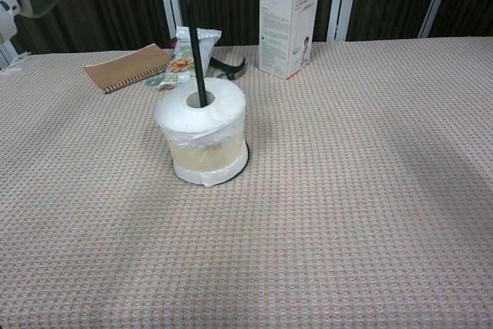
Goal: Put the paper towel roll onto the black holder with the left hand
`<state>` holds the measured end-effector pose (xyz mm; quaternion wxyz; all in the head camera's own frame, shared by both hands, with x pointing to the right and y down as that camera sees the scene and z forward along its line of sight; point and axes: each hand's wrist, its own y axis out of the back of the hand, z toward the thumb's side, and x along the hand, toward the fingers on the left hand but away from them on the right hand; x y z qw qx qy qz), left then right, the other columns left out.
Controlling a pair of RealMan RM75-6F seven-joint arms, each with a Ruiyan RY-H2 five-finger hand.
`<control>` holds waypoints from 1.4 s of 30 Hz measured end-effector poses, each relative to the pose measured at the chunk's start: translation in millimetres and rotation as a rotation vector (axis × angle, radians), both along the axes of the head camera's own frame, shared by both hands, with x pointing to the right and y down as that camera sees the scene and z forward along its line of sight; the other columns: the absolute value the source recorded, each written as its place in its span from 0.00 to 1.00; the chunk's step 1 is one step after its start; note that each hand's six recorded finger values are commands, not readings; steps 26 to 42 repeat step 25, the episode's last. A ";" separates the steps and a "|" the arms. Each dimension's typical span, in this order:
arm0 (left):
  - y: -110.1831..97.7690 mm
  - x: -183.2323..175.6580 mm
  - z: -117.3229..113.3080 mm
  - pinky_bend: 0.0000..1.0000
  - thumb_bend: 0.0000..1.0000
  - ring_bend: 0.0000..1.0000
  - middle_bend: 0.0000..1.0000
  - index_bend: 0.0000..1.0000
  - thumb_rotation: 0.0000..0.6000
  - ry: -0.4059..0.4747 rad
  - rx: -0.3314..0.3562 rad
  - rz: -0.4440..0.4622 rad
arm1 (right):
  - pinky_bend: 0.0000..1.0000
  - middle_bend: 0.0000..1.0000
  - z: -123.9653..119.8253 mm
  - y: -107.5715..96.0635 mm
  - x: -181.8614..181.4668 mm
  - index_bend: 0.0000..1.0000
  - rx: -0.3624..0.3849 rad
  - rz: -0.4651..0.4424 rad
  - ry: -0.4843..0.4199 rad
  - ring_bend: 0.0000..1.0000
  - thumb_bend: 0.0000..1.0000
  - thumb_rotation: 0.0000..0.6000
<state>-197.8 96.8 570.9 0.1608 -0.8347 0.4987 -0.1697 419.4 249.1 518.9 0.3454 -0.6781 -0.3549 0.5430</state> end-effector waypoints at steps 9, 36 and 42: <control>35.9 -43.1 -2.3 0.03 0.40 0.00 0.00 0.00 1.00 -0.092 0.014 0.037 | 0.00 0.00 3.4 3.1 -2.9 0.00 -0.013 -0.017 0.010 0.00 0.06 1.00; 161.2 -207.9 29.8 0.02 0.40 0.00 0.00 0.00 1.00 -0.778 0.038 0.079 | 0.00 0.00 18.3 10.7 -16.0 0.00 -0.034 -0.061 0.044 0.00 0.06 1.00; 161.2 -207.9 29.8 0.02 0.40 0.00 0.00 0.00 1.00 -0.778 0.038 0.079 | 0.00 0.00 18.3 10.7 -16.0 0.00 -0.034 -0.061 0.044 0.00 0.06 1.00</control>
